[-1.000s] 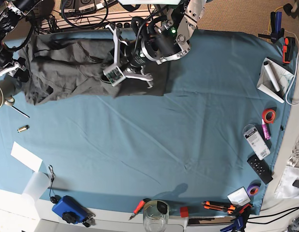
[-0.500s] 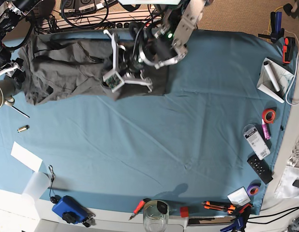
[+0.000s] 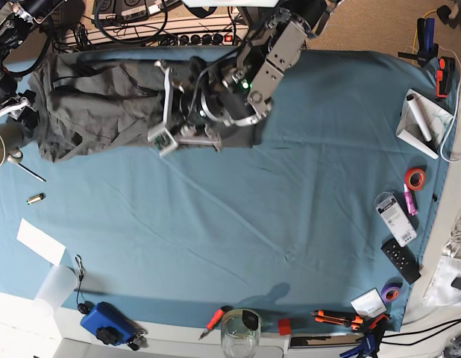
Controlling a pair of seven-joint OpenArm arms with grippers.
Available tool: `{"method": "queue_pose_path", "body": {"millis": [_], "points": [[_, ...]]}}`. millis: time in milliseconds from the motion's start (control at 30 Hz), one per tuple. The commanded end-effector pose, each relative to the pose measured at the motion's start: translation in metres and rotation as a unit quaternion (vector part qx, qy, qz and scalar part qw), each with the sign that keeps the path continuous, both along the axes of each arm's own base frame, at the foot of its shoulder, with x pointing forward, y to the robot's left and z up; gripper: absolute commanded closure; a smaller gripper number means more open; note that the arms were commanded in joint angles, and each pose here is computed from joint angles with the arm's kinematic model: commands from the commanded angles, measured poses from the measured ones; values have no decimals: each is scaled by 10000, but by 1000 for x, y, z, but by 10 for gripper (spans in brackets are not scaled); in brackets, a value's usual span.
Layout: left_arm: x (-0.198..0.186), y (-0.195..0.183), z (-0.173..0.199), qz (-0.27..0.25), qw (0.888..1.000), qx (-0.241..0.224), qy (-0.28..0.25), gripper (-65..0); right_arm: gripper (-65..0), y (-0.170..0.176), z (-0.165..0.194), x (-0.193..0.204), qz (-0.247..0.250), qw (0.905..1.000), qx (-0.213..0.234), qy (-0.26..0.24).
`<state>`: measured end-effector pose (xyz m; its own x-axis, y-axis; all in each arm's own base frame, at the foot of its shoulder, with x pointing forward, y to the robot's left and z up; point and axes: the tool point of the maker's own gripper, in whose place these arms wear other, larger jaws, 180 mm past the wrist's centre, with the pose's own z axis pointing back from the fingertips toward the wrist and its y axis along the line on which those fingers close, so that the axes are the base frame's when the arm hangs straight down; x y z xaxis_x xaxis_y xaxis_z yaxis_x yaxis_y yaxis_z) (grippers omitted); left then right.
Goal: Fold the T-shirt properly
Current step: 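Carry the strip end with the left gripper toward the right gripper, folding it over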
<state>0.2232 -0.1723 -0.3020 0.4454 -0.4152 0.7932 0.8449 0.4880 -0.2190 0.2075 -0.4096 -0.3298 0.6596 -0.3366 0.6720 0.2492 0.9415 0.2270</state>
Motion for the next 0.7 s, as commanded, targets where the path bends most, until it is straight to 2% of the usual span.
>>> {"method": "queue_pose_path", "body": {"millis": [0,167,233,267,367,433,667], "points": [[4,-10,21,3,9993,-328,-171,0,-241,-8,19,8,27,9995,-192,-247],[5,-10,22,-11,9993,-328,-196,0,-241,-8,19,8,27,9995,-191,-248],[3,-12,24,-191,9987,-335,-319,0,-241,-8,19,8,27,9995,-191,-245],[2,-14,26,-297,9981,-365,-409,-16,-241,-8,19,9,27,9995,-191,-247],[1,-17,32,-404,9965,-491,-550,-201,-241,-8,19,8,27,9995,-191,-245],[1,-18,32,-393,9963,-518,-560,-273,-241,-8,19,8,27,9995,-193,-245],[3,-17,36,-388,9960,-513,-613,-286,-241,-8,19,9,27,9995,-192,-249]]}}
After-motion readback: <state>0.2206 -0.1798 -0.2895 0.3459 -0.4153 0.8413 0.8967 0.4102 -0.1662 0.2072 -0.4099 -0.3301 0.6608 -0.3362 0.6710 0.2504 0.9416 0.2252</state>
